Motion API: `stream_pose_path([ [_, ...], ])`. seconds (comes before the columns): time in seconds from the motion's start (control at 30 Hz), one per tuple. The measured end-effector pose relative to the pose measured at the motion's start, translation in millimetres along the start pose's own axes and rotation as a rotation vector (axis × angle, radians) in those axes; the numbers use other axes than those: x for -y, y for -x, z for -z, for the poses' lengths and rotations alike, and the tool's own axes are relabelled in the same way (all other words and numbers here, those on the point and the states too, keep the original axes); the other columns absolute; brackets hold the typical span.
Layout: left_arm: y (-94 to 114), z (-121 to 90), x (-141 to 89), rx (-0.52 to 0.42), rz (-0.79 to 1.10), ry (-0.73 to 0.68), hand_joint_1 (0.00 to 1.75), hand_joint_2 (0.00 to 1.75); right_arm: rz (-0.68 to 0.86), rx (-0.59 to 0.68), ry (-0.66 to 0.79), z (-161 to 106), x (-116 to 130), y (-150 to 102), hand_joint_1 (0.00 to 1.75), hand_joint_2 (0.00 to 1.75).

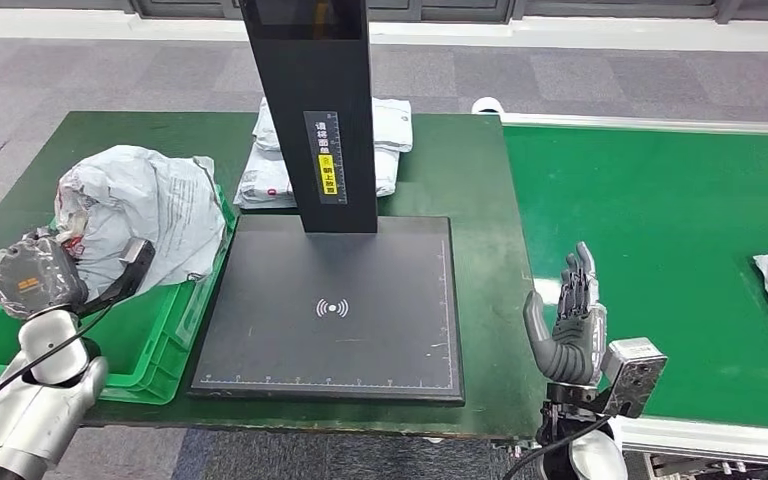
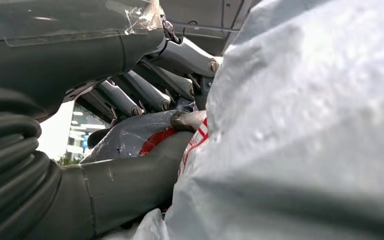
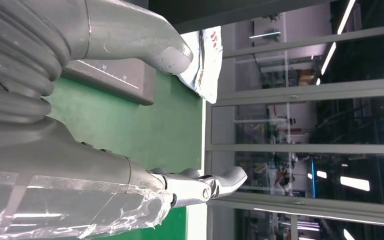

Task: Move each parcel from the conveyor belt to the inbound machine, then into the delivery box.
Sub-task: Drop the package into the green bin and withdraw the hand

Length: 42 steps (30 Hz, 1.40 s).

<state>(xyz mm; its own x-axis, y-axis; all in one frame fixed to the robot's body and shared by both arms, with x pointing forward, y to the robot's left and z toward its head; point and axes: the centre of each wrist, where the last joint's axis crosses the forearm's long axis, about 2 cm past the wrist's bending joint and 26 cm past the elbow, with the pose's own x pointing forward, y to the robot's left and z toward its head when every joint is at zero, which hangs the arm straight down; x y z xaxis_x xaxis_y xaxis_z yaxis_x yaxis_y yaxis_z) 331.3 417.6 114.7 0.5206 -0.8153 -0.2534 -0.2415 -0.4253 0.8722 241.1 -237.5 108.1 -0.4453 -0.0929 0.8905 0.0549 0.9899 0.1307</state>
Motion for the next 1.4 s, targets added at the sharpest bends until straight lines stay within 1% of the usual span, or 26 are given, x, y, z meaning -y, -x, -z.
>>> stream_pose_path([
  [0.03,4.2,2.2,0.6,-0.006,0.008,-0.002,1.59,1.75,-0.002,-0.001,-0.002,0.2,0.0,0.0,0.00,1.75],
  [0.07,8.5,4.4,1.1,-0.013,0.016,-0.004,1.53,1.75,-0.003,-0.001,-0.003,0.4,-0.1,-0.1,0.00,1.75],
  [0.1,12.9,6.8,1.5,-0.023,0.022,-0.007,1.10,1.75,-0.004,-0.001,-0.005,0.8,-0.2,-0.1,0.00,1.75],
  [0.13,16.4,8.7,1.7,-0.031,0.026,-0.008,0.79,1.75,-0.005,0.000,-0.007,1.3,-0.2,-0.2,0.00,1.75],
  [0.17,18.9,10.1,1.9,-0.037,0.030,-0.008,0.38,1.75,-0.006,0.001,-0.009,1.8,-0.3,-0.3,0.00,1.75],
  [0.2,20.4,10.9,2.0,-0.042,0.032,-0.008,0.02,1.75,-0.007,0.002,-0.010,2.1,-0.4,-0.4,0.00,1.75],
  [0.37,21.5,11.5,2.1,-0.044,0.034,-0.007,0.01,1.75,-0.007,0.003,-0.011,2.5,-0.4,-0.5,0.00,1.75],
  [0.47,27.7,15.1,2.4,-0.060,0.046,-0.004,0.00,1.75,-0.008,0.005,-0.014,4.4,-0.8,-0.6,0.00,1.75],
  [0.6,54.0,30.6,1.4,-0.118,0.079,-0.023,0.00,1.75,-0.006,0.002,-0.022,6.0,-1.5,0.0,0.00,1.75],
  [0.67,63.2,35.7,0.7,-0.137,0.090,-0.031,0.00,1.75,-0.006,-0.002,-0.024,6.1,-1.7,0.3,0.00,1.75],
  [0.83,67.6,39.6,-3.4,-0.152,0.070,-0.067,0.00,1.75,-0.015,-0.011,-0.031,5.3,-2.3,0.5,0.00,1.75],
  [0.93,60.5,40.0,-9.4,-0.116,0.001,-0.123,0.00,1.75,-0.017,-0.014,-0.033,4.3,-2.5,0.7,0.00,1.75],
  [1.0,53.6,41.0,-14.2,-0.050,-0.077,-0.154,0.00,1.75,-0.017,-0.016,-0.032,3.5,-2.4,0.9,0.00,1.75],
  [1.07,47.8,44.2,-19.6,0.007,-0.195,-0.167,0.00,1.75,-0.018,-0.019,-0.031,2.3,-2.2,1.2,0.00,1.75],
  [1.2,30.7,51.6,-33.7,0.054,-0.608,-0.181,0.00,1.75,-0.016,-0.034,-0.024,-3.4,-1.1,2.4,0.00,1.75],
  [1.3,16.0,51.9,-40.6,0.097,-0.866,-0.169,0.00,1.75,-0.018,-0.037,-0.015,-4.8,-0.7,2.8,0.00,1.75],
  [1.4,-12.0,45.2,-48.0,0.196,-1.219,-0.113,0.00,1.75,-0.014,-0.032,-0.001,0.4,-1.2,3.0,0.00,1.75],
])
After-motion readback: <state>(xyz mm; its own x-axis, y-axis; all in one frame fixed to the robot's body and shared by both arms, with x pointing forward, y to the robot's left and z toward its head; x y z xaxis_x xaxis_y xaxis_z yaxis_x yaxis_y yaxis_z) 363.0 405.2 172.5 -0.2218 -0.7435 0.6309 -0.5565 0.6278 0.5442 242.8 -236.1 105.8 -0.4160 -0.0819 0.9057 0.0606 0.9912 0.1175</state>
